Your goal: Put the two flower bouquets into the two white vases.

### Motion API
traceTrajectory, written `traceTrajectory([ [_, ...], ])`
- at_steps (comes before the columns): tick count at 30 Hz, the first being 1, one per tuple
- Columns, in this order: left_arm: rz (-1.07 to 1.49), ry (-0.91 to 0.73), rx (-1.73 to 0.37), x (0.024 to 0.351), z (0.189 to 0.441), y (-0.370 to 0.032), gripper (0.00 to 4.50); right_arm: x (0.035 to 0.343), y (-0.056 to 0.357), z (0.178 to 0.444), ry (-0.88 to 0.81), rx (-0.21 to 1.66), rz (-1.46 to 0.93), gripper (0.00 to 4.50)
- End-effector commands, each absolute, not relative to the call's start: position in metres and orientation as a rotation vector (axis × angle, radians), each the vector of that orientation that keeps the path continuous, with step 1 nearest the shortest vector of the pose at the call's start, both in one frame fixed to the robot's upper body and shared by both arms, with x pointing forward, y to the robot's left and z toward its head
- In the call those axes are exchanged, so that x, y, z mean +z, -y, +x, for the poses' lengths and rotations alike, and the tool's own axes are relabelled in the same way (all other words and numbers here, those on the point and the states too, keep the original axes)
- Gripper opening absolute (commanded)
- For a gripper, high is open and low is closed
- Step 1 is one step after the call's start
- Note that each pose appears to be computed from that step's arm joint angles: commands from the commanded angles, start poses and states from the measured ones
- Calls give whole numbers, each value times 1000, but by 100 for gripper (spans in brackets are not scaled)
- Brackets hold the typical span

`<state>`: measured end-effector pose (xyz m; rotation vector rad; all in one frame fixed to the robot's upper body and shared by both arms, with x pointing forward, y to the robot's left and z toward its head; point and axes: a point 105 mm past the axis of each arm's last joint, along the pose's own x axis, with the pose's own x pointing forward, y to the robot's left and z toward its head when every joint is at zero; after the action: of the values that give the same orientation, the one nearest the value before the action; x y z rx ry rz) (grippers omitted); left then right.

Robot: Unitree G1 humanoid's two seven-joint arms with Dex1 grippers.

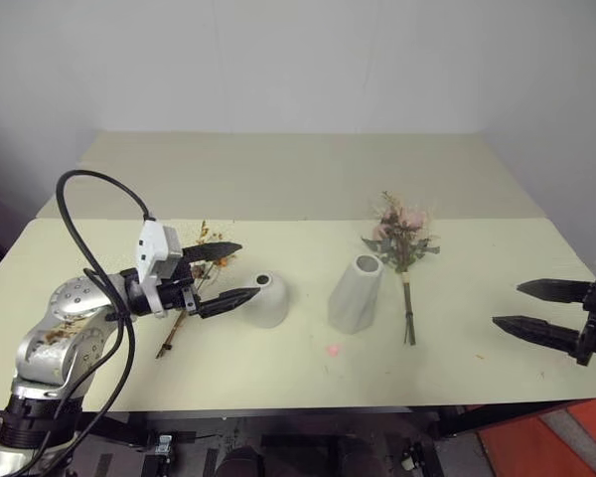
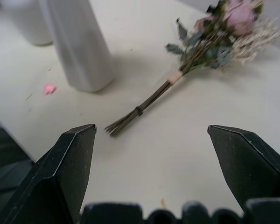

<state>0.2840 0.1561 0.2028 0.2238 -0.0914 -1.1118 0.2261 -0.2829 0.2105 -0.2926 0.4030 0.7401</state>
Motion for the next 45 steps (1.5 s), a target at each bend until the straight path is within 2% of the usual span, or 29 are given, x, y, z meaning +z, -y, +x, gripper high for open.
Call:
traceTrajectory([
  [1,270,149,-1107,223,288,-160,446,229,290,230,-343,720,-356,450],
  [6,298,147,-1127,230,293,-162,446,229,278,226,-322,785,-332,450],
  [11,329,159,-1117,240,297,-170,446,235,283,228,-314,770,-314,450],
  [17,330,195,-1126,244,297,-168,446,229,282,232,-414,715,-193,450],
  [20,336,200,-1179,246,294,-163,446,222,276,241,-458,673,-127,450],
  [24,360,218,-1223,255,295,-163,446,212,243,264,-572,644,-57,450],
  [31,350,239,-1260,254,298,-164,446,195,230,303,-727,529,69,450],
  [36,366,249,-1240,252,310,-165,446,183,222,323,-772,493,120,450],
  [45,362,269,-1292,255,309,-150,446,157,209,356,-820,415,131,450],
])
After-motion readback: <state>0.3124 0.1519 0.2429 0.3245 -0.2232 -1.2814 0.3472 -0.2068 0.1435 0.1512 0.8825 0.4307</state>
